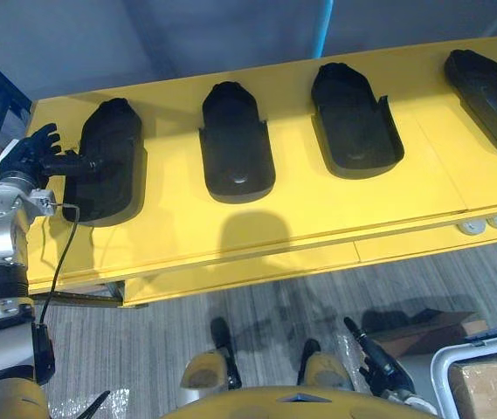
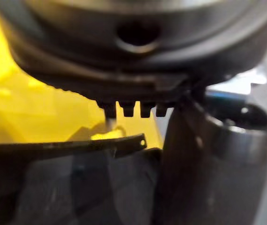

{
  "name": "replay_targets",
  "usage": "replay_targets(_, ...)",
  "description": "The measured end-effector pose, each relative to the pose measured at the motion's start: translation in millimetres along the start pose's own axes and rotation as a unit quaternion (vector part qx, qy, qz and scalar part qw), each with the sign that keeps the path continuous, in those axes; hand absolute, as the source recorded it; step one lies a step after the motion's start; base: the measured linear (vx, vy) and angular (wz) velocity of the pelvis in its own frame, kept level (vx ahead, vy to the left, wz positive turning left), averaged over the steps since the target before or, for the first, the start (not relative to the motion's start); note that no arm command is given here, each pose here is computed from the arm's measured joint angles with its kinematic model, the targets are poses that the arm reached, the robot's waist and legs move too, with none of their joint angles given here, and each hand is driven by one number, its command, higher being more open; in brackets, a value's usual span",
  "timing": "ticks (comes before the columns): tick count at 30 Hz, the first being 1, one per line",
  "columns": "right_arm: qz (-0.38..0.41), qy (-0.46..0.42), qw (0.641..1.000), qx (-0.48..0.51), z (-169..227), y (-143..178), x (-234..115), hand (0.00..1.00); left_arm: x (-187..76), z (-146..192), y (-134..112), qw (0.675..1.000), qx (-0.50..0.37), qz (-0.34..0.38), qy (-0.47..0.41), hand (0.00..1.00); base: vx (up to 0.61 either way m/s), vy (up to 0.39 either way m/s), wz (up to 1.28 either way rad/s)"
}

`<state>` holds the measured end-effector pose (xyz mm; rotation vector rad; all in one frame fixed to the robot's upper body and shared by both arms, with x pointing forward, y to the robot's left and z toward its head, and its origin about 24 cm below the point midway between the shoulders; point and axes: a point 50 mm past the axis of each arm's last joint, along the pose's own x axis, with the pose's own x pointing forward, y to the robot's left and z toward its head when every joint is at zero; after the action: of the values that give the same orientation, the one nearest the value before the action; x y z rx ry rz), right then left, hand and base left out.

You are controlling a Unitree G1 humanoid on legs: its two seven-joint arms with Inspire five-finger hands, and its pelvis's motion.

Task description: Walk over and take three plastic housings, then place them on the shelf

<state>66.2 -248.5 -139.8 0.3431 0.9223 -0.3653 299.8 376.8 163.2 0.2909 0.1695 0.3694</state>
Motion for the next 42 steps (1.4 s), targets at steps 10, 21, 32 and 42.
replay_targets(10,-0.008,0.045,0.999,0.026,-30.4,2.6,-6.0,1.00,-17.8,66.0,-9.4,0.976,-0.019,0.048,-0.213,1.00,0.02,0.010,0.08)
replay_targets(21,-0.047,0.053,0.997,0.025,-38.4,-2.5,-8.6,1.00,-88.9,90.1,-21.2,0.862,-0.175,0.046,-0.474,1.00,-0.02,0.025,-0.07)
replay_targets(32,-0.070,0.098,0.992,0.028,-71.4,9.9,-20.1,1.00,-198.8,-27.6,-29.5,0.831,-0.091,0.330,-0.438,1.00,-0.01,0.007,0.24)
replay_targets(42,-0.058,0.141,0.988,-0.025,-67.9,4.9,-12.4,1.00,-206.5,-77.6,-54.4,0.829,-0.066,0.445,-0.332,1.00,-0.07,-0.010,0.27)
